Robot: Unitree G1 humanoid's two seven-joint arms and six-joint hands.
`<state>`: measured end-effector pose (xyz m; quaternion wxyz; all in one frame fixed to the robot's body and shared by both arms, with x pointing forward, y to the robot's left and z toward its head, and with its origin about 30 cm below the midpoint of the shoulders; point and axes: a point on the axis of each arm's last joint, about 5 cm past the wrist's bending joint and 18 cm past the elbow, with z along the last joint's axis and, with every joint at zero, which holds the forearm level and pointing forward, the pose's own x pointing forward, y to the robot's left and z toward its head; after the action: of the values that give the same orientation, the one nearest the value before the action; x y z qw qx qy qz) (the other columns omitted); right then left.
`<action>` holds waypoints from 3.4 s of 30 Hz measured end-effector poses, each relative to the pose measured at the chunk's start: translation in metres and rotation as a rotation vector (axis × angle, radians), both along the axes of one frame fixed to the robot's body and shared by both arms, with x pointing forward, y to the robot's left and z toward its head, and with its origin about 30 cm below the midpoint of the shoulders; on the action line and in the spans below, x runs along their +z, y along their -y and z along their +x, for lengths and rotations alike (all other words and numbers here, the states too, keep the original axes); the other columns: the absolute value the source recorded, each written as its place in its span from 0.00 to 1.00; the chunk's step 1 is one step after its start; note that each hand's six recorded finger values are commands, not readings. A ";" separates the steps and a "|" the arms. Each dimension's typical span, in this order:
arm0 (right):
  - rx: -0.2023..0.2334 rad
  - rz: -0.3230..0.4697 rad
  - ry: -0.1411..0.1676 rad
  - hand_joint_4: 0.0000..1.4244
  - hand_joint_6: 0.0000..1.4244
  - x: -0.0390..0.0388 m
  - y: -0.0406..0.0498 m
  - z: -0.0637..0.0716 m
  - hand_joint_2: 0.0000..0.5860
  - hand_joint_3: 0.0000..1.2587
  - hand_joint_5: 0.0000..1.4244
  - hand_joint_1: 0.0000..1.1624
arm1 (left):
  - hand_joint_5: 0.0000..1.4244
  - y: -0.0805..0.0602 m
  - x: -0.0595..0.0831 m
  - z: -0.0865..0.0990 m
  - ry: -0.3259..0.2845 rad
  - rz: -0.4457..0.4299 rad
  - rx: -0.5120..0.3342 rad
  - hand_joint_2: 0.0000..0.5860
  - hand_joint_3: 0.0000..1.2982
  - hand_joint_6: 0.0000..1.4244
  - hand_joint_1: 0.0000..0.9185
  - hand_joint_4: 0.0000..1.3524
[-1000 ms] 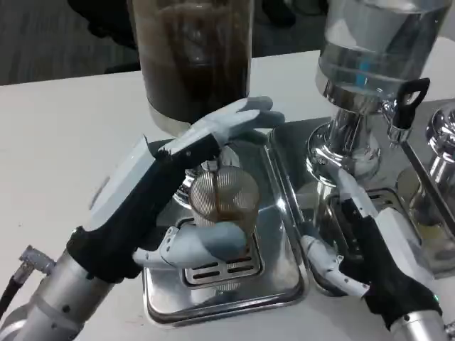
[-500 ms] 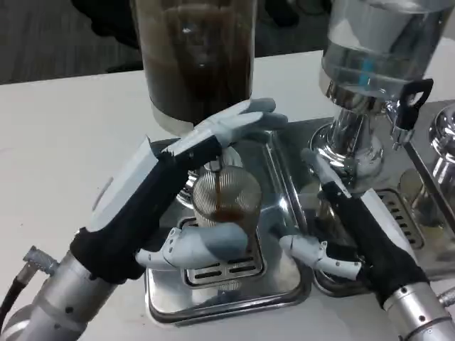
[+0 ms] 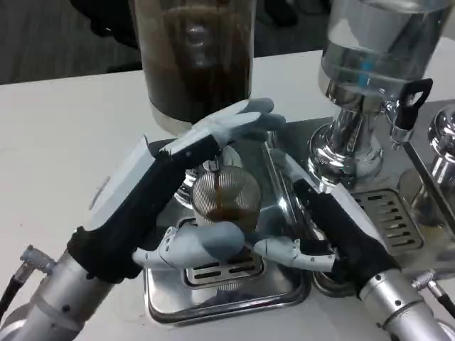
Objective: Grasp the cup under the faucet to collect the drink, then remove the cup.
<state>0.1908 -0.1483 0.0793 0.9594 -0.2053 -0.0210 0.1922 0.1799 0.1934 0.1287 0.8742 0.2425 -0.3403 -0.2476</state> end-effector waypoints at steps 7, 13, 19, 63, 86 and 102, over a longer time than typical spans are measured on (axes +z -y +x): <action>0.015 0.064 0.006 0.00 0.00 -0.0066 -0.0098 0.001 0.32 0.00 0.00 0.65 | 0.21 0.000 0.000 0.000 -0.001 -0.002 0.001 0.19 0.22 0.17 0.00 0.11; 0.002 0.120 0.018 0.00 0.00 -0.0164 -0.0182 0.002 0.31 0.00 0.00 0.66 | 0.21 -0.001 0.001 0.001 -0.002 -0.007 0.002 0.20 0.23 0.17 0.00 0.11; 0.007 0.151 0.011 0.00 0.00 -0.0241 -0.0241 0.002 0.31 0.00 0.00 0.66 | 0.21 -0.001 0.003 0.003 0.001 -0.008 0.002 0.20 0.23 0.17 0.00 0.12; 0.024 0.162 0.016 0.00 0.00 -0.0307 -0.0342 0.008 0.32 0.00 0.00 0.66 | 0.15 -0.026 0.015 -0.007 0.173 -0.157 0.269 0.24 0.18 0.09 0.00 0.05; 0.048 0.159 0.017 0.00 0.00 -0.0287 -0.0316 0.010 0.32 0.00 0.00 0.65 | 0.09 -0.068 -0.057 -0.066 -0.022 0.110 0.722 0.31 0.05 0.01 0.00 0.00; 0.053 0.195 -0.016 0.00 0.00 -0.0323 -0.0335 0.005 0.32 0.00 0.00 0.66 | 0.08 -0.071 -0.089 -0.079 -0.195 0.166 0.734 0.32 0.03 0.00 0.00 0.00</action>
<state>0.1954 -0.1148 0.0470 0.9696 -0.1085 -0.0372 0.2160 0.1012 0.2643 0.0400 0.9103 0.3934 -0.1248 0.0328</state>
